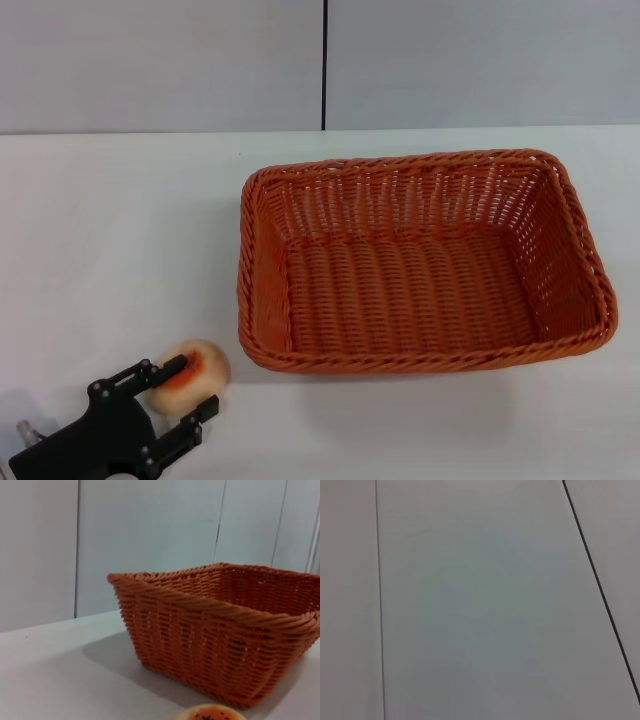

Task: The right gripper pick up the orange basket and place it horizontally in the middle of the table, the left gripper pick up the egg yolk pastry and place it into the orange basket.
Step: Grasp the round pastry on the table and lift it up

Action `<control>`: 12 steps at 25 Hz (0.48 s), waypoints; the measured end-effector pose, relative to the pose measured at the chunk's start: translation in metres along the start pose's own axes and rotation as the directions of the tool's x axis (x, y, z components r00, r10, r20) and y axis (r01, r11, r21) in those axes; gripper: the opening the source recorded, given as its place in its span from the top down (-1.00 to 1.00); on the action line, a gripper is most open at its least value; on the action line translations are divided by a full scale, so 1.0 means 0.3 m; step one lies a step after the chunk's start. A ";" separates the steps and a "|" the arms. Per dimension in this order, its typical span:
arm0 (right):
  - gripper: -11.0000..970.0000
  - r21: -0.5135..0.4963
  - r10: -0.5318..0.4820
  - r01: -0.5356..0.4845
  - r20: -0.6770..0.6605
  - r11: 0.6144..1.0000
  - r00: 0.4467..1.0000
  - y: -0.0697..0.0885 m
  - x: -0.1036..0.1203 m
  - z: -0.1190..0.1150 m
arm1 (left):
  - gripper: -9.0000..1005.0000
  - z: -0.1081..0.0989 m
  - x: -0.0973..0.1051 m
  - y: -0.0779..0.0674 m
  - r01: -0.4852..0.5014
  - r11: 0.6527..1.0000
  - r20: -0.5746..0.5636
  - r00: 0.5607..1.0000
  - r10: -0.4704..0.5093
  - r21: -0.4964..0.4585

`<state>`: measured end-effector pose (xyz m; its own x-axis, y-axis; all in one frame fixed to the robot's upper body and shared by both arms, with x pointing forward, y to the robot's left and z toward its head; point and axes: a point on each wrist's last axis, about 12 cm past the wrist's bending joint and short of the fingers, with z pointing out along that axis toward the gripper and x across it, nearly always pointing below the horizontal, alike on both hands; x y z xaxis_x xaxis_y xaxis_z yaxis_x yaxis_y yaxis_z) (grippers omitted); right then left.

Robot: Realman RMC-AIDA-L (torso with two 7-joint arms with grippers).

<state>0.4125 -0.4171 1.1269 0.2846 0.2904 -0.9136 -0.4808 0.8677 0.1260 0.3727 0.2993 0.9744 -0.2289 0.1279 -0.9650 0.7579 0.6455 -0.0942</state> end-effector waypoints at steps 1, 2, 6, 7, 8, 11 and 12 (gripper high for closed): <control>-0.10 0.002 0.008 -0.008 0.002 1.000 1.000 0.000 0.005 0.002 | -0.44 -0.001 -0.003 0.000 -0.001 1.000 0.009 1.000 0.001 0.001; -0.10 0.002 0.008 -0.008 0.002 1.000 1.000 0.000 0.005 0.002 | -0.44 -0.001 -0.003 0.000 -0.001 1.000 0.009 1.000 0.001 0.001; -0.10 0.003 0.018 -0.018 0.005 1.000 1.000 -0.002 0.012 0.008 | -0.25 0.001 -0.006 0.001 -0.002 1.000 0.011 1.000 0.002 0.002; -0.10 0.003 0.018 -0.018 0.005 1.000 1.000 -0.002 0.012 0.008 | -0.19 0.001 -0.006 0.002 -0.003 1.000 0.011 1.000 0.003 0.003; -0.10 0.003 0.018 -0.018 0.006 1.000 1.000 -0.002 0.012 0.008 | -0.12 0.002 -0.006 0.002 -0.003 1.000 0.010 1.000 0.003 0.003; -0.10 0.008 0.026 -0.026 0.006 1.000 1.000 -0.001 0.017 0.007 | 0.35 0.003 -0.005 0.002 -0.004 1.000 0.008 1.000 0.004 0.005; -0.10 0.008 0.026 -0.026 0.006 1.000 1.000 -0.001 0.017 0.007 | 0.37 0.003 -0.005 0.002 -0.004 1.000 0.008 1.000 0.004 0.005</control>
<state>0.4158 -0.4150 1.1228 0.2770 0.3149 -0.9078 -0.4815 0.8631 0.1525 0.3741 0.2989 0.9757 -0.2209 0.1241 -0.9674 0.7621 0.6410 -0.0918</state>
